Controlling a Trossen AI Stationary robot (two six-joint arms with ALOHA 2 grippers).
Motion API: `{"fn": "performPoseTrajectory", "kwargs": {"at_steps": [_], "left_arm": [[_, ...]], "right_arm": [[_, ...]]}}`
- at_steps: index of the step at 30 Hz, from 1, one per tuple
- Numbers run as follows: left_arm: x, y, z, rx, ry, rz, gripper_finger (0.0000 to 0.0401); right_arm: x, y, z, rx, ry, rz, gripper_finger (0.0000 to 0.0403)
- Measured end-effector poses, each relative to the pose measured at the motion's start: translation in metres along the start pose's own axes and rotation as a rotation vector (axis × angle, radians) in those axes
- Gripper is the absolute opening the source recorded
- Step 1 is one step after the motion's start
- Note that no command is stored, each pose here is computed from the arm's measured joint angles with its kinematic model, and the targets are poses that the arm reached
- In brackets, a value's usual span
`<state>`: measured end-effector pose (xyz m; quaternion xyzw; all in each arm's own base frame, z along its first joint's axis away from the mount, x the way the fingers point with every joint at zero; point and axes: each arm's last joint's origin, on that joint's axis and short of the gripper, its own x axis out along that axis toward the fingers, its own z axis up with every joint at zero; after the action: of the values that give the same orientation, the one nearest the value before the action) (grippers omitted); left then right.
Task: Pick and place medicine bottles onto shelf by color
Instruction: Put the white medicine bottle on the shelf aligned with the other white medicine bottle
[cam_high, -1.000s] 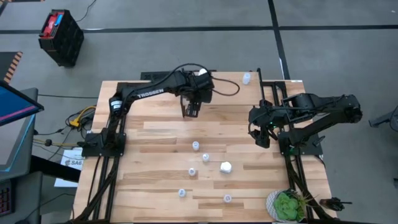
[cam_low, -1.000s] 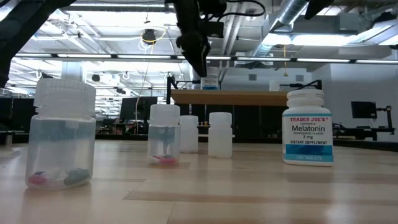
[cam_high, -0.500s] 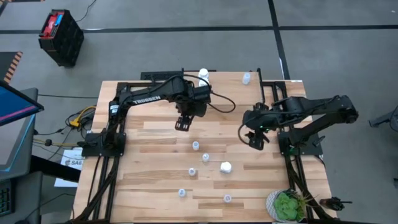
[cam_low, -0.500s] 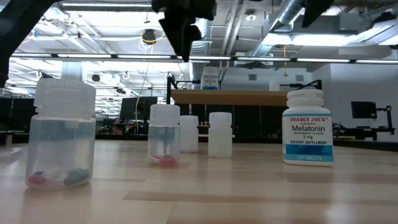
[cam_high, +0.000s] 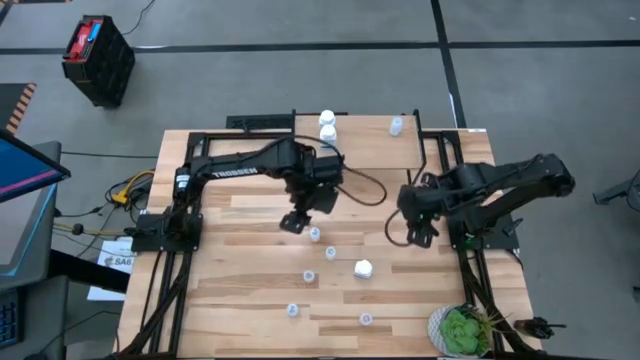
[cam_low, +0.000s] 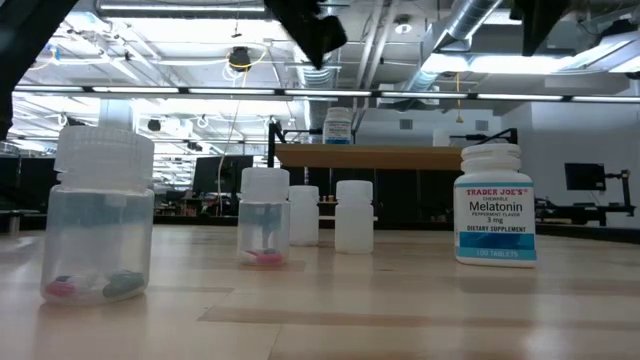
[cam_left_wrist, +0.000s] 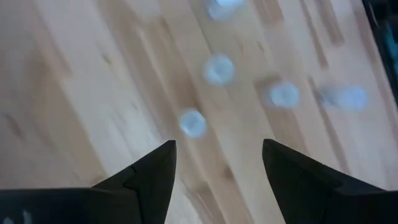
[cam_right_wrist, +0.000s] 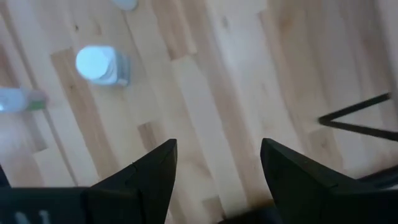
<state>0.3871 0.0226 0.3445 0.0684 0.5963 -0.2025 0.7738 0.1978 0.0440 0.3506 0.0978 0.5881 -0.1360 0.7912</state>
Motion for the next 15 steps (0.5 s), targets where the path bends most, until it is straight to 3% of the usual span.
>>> {"fn": "performPoseTrajectory", "kwargs": {"at_steps": [5,15], "left_arm": [[0.001,-0.002,-0.005,-0.082,0.041,-0.023,0.0224],[-0.004,-0.012,-0.027,-0.109,0.074,-0.038,0.0224]], "right_arm": [[0.024,0.021,-0.010,-0.057,-0.007,0.030,0.0254],[0.073,0.057,-0.018,-0.082,-0.169,0.193,0.0254]]}}
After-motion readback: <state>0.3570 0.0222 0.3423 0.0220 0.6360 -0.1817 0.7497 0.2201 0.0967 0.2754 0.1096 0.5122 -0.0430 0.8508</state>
